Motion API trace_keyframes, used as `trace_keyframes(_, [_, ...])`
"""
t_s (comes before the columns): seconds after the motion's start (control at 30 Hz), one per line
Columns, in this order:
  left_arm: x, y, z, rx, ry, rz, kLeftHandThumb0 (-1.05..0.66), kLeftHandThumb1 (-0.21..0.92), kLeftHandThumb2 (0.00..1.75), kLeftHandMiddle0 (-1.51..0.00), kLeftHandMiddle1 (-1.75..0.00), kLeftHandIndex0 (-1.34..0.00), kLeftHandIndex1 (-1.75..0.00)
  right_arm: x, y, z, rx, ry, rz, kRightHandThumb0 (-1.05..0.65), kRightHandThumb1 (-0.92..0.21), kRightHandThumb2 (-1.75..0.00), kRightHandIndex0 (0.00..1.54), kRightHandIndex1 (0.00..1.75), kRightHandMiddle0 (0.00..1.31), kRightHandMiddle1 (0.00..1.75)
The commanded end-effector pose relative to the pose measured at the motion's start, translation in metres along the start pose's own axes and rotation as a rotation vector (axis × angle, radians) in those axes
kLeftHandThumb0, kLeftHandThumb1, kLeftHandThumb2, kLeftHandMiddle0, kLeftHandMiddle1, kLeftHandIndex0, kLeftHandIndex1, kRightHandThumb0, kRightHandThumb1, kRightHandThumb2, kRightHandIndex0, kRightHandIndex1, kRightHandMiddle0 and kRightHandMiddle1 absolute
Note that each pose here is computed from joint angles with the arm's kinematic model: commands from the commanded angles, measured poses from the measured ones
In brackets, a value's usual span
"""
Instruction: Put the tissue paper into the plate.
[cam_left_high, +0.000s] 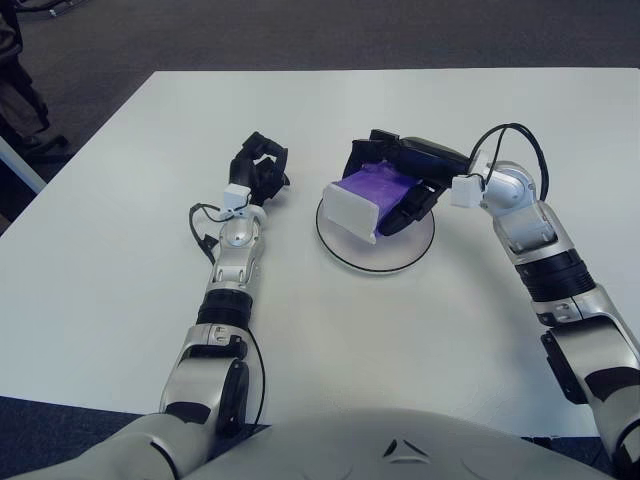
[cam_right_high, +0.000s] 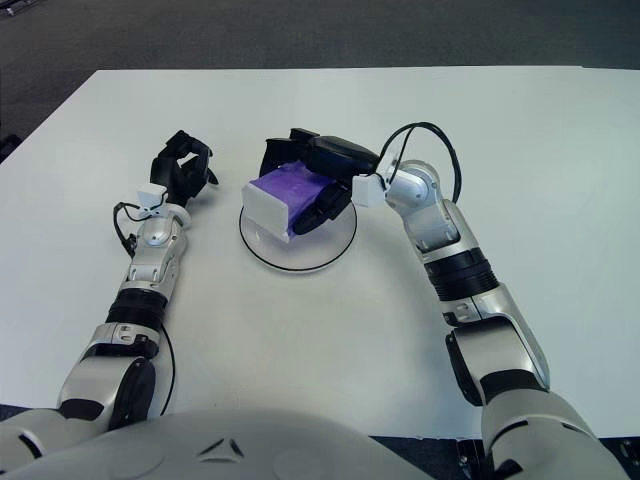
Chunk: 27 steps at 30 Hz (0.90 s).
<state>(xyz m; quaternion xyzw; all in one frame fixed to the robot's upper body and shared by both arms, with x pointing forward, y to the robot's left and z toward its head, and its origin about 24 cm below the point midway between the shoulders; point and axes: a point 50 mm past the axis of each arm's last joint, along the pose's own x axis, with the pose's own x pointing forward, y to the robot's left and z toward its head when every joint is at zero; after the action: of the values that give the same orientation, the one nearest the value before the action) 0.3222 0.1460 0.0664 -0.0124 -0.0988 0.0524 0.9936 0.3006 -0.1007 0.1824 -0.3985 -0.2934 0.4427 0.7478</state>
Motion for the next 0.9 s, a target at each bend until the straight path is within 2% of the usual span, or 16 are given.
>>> trace_keyframes(0.0, [-0.037,0.011,-0.048,0.011,0.203,0.043,-0.35,0.92,0.36,-0.88,-1.75,-0.64,-1.75,0.000,-0.005,0.005,0.053,-0.050,-0.041,-0.47,-0.88,-0.01,0.37,0.08,0.26,0.31])
trace_keyframes(0.1, [-0.037,0.011,-0.048,0.012,0.203,0.043,-0.35,0.92,0.36,-0.88,-1.75,-0.64,-1.75,-0.001,-0.007,0.006,0.072,-0.067,-0.062,-0.51,-0.88,0.00,0.32,0.02,0.27,0.19])
trace_keyframes(0.23, [-0.037,0.011,-0.048,0.014,0.203,0.042,-0.35,0.92,0.36,-0.88,-1.75,-0.64,-1.75,-0.004,-0.010,0.007,0.080,-0.077,-0.079,-0.54,-0.88,0.00,0.28,0.01,0.26,0.13])
trace_keyframes(0.57, [-0.037,0.011,-0.048,0.016,0.203,0.040,-0.35,0.92,0.36,-0.88,-1.75,-0.64,-1.75,-0.012,-0.022,0.011,0.078,-0.076,-0.087,-0.58,-0.88,0.00,0.19,0.00,0.24,0.08])
trace_keyframes(0.87, [-0.037,0.010,-0.048,0.016,0.202,0.040,-0.35,0.92,0.37,-0.88,-1.75,-0.64,-1.75,-0.028,-0.032,0.009,0.064,-0.029,-0.083,-0.61,-0.89,0.00,0.13,0.00,0.23,0.05])
